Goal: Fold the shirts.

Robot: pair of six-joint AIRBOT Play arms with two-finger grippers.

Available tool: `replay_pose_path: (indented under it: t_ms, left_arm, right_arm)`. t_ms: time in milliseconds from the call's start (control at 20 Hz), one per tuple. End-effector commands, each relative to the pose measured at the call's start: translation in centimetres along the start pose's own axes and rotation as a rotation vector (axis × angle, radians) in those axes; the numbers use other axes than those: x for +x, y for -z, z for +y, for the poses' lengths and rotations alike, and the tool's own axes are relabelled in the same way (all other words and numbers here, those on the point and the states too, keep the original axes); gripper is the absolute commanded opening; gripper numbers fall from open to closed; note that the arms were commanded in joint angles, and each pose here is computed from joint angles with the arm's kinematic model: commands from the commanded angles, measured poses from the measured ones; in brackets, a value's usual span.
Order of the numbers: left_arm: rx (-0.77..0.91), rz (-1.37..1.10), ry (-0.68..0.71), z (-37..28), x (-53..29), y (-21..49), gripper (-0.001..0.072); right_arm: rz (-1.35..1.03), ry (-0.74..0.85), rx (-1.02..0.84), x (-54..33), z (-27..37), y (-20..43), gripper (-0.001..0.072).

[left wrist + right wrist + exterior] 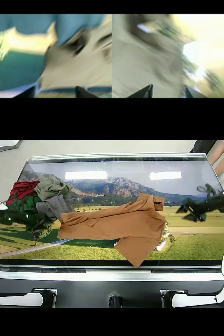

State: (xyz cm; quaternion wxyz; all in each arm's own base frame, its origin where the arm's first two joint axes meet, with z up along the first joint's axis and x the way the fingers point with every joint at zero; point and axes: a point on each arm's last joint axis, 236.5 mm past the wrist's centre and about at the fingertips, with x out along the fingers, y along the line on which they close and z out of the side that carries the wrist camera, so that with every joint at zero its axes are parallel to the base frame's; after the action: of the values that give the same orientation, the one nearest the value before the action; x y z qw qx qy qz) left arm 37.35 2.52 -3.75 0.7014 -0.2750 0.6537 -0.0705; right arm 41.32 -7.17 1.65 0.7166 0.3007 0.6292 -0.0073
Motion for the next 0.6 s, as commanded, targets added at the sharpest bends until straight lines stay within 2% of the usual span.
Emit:
replay_pose_path:
  t_ms: [0, 250, 450, 500, 550]
  left_arm:
    - [-0.028, 0.088, -0.073, 3.8, 3.1, 4.7, 0.0472]
    - [-0.072, 0.021, 0.062, 1.7, 5.7, 2.7, 0.0458]
    - [-0.087, 0.029, 0.093, 0.5, 7.5, 2.4, 0.0441]
    - [-0.086, 0.034, 0.092, 0.5, 7.8, 2.5, 0.0367]
    - [-0.084, 0.029, 0.089, 0.5, 7.8, 2.3, 0.0244]
  right_arm:
    - [0.189, 0.074, 0.039, 0.7, -2.7, 5.3, 0.0497]
    - [0.282, 0.017, 0.014, 2.5, -2.3, 7.8, 0.0497]
    - [0.281, 0.015, 0.015, 3.8, -2.9, 8.2, 0.0496]
    - [0.288, 0.016, 0.025, 4.3, -3.1, 8.6, 0.0496]
    - [0.293, 0.017, 0.036, 5.0, -3.4, 8.9, 0.0495]
